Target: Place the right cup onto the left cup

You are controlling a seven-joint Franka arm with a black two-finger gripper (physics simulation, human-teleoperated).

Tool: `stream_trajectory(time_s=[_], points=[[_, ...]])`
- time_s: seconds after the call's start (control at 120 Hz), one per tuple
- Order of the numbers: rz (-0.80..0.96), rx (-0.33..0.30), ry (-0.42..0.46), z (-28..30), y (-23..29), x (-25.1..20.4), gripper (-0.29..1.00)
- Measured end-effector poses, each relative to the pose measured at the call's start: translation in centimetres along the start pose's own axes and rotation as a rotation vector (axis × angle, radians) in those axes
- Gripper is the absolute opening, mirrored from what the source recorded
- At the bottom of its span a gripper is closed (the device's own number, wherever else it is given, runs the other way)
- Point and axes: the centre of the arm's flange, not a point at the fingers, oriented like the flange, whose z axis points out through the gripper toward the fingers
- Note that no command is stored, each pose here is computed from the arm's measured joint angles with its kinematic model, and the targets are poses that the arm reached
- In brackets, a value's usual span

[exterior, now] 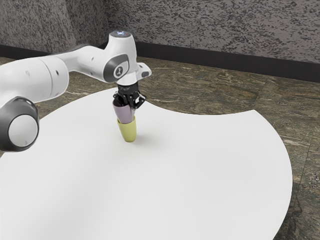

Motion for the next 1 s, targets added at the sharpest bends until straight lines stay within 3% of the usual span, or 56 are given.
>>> stream_trajectory(time_s=[0.317,0.458,0.65,0.9,1.0], points=[[0.028,-0.009,0.006,0.2,0.1,0.1,0.39],[0.037,-0.011,0.009,0.1,0.1,0.1,0.53],[0.056,-0.020,0.028,-1.5,0.8,0.0,0.63],[0.078,-0.020,0.112,-11.3,1.3,-1.7,0.68],[0.086,-0.002,0.100,-14.5,1.0,-4.2,0.69]])
